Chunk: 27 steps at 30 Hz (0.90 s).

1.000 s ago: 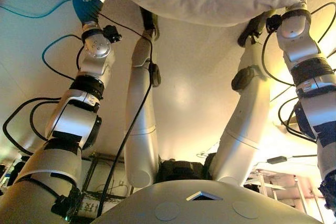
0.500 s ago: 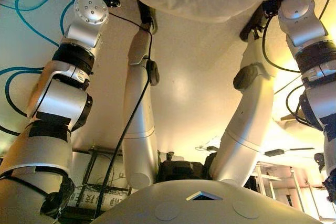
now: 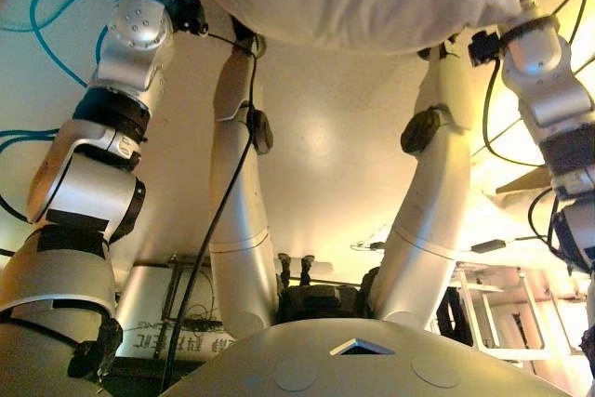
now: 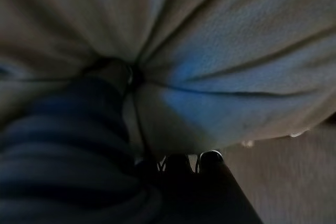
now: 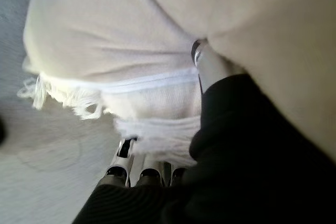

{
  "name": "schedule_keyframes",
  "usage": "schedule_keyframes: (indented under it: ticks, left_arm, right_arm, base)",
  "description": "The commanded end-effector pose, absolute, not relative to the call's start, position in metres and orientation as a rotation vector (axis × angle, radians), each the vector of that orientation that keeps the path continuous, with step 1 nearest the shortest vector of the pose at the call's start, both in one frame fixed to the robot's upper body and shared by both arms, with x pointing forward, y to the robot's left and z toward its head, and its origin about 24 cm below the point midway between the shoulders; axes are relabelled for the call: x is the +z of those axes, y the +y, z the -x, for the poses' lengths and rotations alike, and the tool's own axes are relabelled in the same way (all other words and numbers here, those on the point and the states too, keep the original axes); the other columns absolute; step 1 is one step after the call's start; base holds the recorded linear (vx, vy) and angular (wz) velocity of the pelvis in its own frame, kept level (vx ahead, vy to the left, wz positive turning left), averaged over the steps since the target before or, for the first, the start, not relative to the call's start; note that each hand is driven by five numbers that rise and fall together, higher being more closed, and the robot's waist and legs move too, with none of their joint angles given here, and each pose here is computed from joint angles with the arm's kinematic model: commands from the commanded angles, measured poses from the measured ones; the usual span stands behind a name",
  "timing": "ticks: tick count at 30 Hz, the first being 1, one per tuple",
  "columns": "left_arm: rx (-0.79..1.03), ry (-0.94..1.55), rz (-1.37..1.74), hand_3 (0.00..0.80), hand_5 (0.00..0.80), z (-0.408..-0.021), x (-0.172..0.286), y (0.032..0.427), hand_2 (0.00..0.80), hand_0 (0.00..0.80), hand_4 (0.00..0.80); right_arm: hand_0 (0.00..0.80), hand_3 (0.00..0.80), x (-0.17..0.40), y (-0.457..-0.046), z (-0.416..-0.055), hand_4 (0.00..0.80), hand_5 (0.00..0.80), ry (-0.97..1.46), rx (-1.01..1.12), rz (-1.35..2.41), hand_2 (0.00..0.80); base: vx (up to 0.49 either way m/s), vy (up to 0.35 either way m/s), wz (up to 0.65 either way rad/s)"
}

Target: Pick up the cushion and take it to the sofa

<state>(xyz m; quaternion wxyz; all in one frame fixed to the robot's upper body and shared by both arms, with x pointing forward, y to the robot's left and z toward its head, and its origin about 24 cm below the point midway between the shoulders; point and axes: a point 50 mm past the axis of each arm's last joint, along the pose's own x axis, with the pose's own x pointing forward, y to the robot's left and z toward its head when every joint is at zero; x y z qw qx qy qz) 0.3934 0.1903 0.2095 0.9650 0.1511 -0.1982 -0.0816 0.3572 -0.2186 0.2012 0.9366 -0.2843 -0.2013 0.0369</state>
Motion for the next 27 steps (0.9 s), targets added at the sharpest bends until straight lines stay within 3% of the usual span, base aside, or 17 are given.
schedule_keyframes:
  ticks: [1, 13, 22, 27]
  left_arm:
    - [-0.392, -0.41, -0.218, 0.8, 0.8, -0.378, 0.184, 0.15, 0.8, 0.8, 0.8]
    - [-0.386, -0.255, -0.065, 0.8, 0.8, -0.355, 0.114, 0.153, 0.8, 0.8, 0.8]
    - [-0.344, -0.09, 0.076, 0.8, 0.8, -0.313, 0.046, 0.145, 0.8, 0.8, 0.8]
    - [-0.354, -0.12, 0.138, 0.8, 0.8, -0.297, 0.045, 0.156, 0.8, 0.8, 0.8]
  right_arm:
    - [0.8, 0.8, 0.208, -0.178, -0.337, 0.8, 0.8, -0.582, 0.246, 0.542, 0.8]
    - [0.8, 0.8, 0.154, -0.181, -0.324, 0.8, 0.8, -0.491, 0.178, 0.492, 0.8]
    - [0.8, 0.8, 0.106, -0.18, -0.302, 0.8, 0.8, -0.396, 0.101, 0.379, 0.8]
    - [0.8, 0.8, 0.101, -0.184, -0.284, 0.8, 0.8, -0.415, 0.125, 0.362, 0.8]
  base:
    - [-0.045, -0.025, -0.28]
    - [-0.061, -0.069, -0.2]
    - [-0.026, -0.14, -0.12]
    - [0.0, -0.106, -0.16]
